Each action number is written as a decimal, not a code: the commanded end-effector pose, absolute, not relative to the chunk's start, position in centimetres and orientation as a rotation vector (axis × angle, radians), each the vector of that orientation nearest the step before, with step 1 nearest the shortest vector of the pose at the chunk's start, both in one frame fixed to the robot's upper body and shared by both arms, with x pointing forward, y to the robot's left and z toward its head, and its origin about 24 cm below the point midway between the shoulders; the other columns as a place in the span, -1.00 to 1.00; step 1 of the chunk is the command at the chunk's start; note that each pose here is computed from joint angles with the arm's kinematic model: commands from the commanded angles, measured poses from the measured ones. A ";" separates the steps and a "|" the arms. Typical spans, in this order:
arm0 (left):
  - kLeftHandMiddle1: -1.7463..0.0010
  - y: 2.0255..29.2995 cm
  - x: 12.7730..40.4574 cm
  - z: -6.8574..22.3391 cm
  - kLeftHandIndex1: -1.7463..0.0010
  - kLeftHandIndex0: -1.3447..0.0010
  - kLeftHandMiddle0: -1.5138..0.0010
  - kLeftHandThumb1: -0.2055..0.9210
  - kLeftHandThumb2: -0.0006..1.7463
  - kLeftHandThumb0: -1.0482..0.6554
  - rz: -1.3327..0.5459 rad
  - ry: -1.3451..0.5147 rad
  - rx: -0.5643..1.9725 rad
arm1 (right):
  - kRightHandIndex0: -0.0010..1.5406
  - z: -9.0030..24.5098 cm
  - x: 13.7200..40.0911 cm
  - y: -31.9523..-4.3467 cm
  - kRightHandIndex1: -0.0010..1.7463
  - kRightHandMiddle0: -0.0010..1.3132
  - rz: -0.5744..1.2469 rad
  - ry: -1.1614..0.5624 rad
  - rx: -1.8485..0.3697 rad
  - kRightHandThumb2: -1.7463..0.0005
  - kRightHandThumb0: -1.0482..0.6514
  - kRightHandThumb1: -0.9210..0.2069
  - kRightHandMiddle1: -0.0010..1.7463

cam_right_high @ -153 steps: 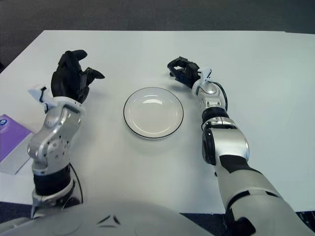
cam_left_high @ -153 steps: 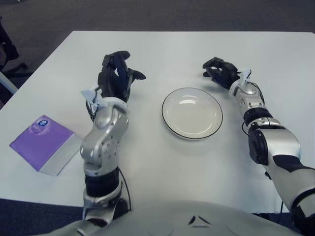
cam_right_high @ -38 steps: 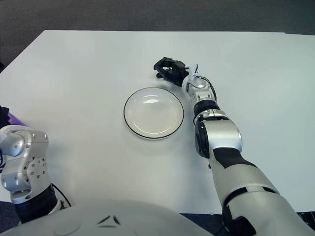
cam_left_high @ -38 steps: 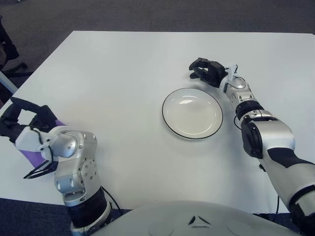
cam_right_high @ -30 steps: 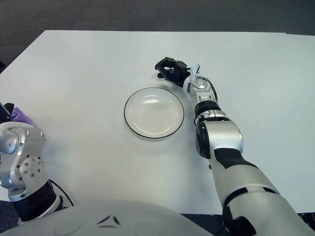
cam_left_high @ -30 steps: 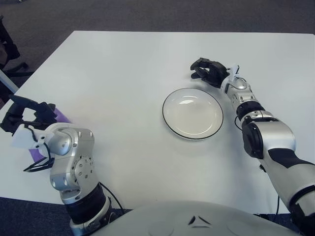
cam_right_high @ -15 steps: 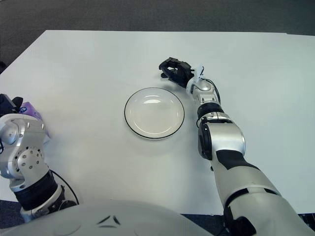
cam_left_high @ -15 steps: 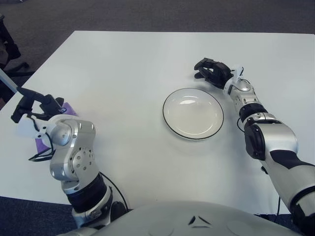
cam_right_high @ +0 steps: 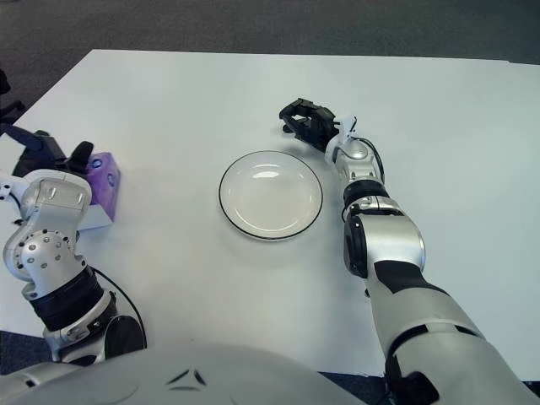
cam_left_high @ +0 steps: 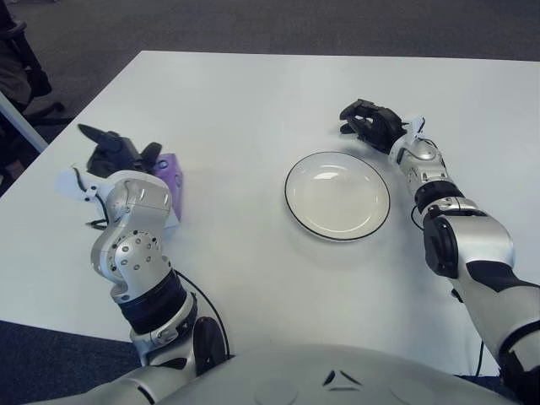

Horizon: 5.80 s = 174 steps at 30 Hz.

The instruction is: Put the tissue paper into the plate.

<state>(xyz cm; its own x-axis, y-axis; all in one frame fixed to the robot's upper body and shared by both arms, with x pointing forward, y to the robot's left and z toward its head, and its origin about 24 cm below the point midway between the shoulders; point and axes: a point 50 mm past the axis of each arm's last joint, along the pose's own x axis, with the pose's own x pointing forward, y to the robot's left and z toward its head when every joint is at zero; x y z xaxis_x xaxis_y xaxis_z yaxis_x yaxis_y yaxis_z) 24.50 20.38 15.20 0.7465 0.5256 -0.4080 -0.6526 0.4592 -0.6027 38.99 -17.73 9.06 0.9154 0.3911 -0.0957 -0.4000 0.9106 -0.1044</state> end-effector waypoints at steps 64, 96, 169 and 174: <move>-1.00 10.2 32.8 14.6 -0.67 0.59 0.63 0.90 -0.39 0.22 -0.230 0.294 -0.246 | -0.24 6.2 37.5 -18.8 0.59 -0.38 0.304 0.129 -0.105 0.59 0.23 -0.87 0.53; -1.00 11.0 26.6 17.9 -0.70 0.45 0.45 0.47 0.00 0.22 -0.096 -0.845 0.640 | -0.23 6.0 37.5 -18.9 0.58 -0.39 0.304 0.136 -0.100 0.61 0.23 -0.88 0.54; 1.00 11.6 31.3 14.2 0.94 0.84 0.85 1.00 -0.16 -1.00 0.238 -0.135 1.161 | -0.26 5.5 37.4 -19.0 0.56 -0.45 0.300 0.182 -0.114 0.72 0.23 -1.00 0.59; 1.00 11.1 31.0 14.1 0.95 0.86 0.87 1.00 -0.15 -1.00 0.202 -0.131 1.134 | -0.26 5.4 37.4 -19.0 0.56 -0.45 0.300 0.183 -0.116 0.72 0.23 -1.00 0.59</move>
